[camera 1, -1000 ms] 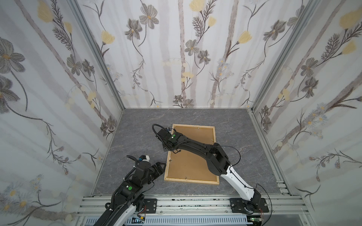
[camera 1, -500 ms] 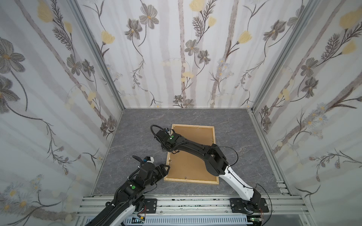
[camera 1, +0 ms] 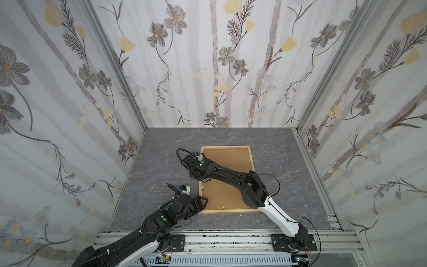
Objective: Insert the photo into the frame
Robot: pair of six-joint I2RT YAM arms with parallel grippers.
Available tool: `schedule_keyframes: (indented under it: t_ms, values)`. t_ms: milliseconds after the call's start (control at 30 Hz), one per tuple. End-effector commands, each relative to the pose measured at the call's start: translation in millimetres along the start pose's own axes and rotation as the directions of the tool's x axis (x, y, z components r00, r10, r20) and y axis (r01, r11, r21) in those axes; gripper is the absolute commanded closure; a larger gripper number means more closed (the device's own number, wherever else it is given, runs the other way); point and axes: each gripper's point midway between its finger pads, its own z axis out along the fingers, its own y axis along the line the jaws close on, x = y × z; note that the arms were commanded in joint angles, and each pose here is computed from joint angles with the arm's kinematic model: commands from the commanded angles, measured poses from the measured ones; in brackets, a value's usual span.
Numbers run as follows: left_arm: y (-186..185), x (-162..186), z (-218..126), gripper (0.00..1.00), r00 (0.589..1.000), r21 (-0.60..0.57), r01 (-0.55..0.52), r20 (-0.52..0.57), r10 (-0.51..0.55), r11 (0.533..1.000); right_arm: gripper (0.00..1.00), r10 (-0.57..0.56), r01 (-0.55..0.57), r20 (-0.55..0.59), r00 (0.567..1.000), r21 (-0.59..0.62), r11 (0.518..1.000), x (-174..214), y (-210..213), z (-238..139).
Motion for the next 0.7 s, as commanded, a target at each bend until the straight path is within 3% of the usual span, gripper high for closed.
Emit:
schedule_keyframes:
  t_ms: [0,200,467,667]
  values:
    - [-34,-7,2,0.21,1.0,0.116,0.008,0.026,-0.011,0.993,0.56,-0.003,0.001,-0.083,0.997,-0.024,1.0,20,3,5]
    - [-30,-10,1,0.21,0.999,0.045,-0.02,0.043,0.018,0.999,0.57,-0.008,0.008,-0.107,0.994,0.002,1.0,28,-4,9]
    - [-21,-26,-25,0.18,0.991,0.008,-0.019,0.133,0.018,1.0,0.61,0.009,-0.006,-0.094,0.996,0.024,1.0,27,-9,11]
    - [-10,-18,-23,0.19,0.995,-0.022,-0.013,0.099,0.015,1.0,0.67,0.01,-0.008,-0.111,0.994,0.025,1.0,34,-8,16]
